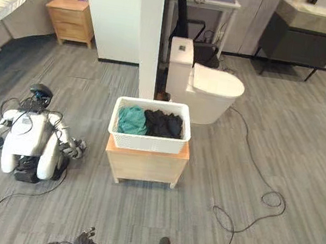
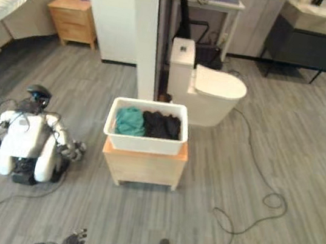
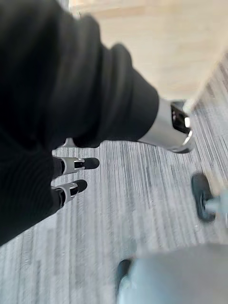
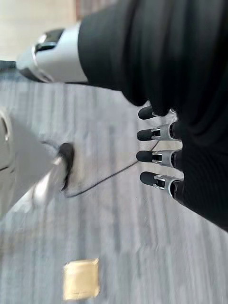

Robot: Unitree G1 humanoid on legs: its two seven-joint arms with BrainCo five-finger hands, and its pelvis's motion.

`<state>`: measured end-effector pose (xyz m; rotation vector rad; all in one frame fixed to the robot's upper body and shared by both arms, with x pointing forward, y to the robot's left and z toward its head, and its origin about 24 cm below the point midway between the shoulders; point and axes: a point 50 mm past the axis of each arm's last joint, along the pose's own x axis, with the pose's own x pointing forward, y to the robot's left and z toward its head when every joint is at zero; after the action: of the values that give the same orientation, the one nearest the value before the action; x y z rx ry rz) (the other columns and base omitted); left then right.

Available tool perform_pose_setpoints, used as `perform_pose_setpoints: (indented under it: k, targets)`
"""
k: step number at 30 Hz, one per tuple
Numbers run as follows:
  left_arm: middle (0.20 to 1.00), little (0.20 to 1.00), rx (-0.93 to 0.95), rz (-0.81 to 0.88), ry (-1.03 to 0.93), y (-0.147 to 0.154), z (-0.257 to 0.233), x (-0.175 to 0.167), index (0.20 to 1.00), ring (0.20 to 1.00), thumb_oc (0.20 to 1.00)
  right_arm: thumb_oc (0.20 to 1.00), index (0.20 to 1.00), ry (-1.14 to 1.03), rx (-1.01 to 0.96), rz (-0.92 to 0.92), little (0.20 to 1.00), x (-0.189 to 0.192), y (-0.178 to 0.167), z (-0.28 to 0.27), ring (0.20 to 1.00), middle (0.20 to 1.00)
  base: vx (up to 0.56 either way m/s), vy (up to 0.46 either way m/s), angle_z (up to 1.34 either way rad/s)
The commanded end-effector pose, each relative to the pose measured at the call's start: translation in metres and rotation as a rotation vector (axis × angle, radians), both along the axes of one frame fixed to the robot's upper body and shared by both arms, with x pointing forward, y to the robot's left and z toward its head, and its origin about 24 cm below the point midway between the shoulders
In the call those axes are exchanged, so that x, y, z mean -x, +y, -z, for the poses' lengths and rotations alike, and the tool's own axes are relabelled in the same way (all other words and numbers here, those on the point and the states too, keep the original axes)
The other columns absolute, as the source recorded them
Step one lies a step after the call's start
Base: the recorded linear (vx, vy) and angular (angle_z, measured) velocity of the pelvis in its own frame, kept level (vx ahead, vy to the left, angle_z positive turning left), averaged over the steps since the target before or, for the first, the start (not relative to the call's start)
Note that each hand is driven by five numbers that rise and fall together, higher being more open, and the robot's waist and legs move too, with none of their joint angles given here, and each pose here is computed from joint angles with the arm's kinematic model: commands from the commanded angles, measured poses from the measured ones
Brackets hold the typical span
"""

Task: Grab the laundry basket,head to the washer,open it,put in the laundry and shut it.

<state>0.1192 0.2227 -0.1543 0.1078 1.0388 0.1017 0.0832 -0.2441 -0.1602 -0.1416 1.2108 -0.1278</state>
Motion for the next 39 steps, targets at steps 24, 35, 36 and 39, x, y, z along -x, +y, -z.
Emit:
perform_pose_setpoints:
  k: [24,35,36,39]
  targets:
    - [1.000,1.000,-0.172,0.075,-0.825,0.040,-0.150,-0.099,1.000,1.000,1.000,1.000,1.000,-0.688,0.191,0.184,1.000,-0.113,-0.076,-0.109,1.000,1.000,0.17,0.098,-0.18]
    - [1.000,1.000,-0.233,0.313,-0.904,0.013,-0.188,-0.136,1.000,1.000,1.000,1.000,1.000,-0.892,0.223,0.194,1.000,-0.159,-0.085,-0.162,1.000,1.000,0.09,0.181,0.05]
    - [1.000,1.000,-0.228,0.316,-0.900,0.013,-0.188,-0.136,1.000,1.000,1.000,1.000,1.000,-0.903,0.222,0.181,1.000,-0.164,-0.083,-0.166,1.000,1.000,0.30,0.021,-0.33]
    - [1.000,1.000,-0.130,0.222,-0.881,0.014,-0.181,-0.134,1.000,1.000,1.000,1.000,1.000,-0.922,0.257,0.052,1.000,-0.178,-0.075,-0.182,1.000,1.000,0.24,-0.028,-0.36]
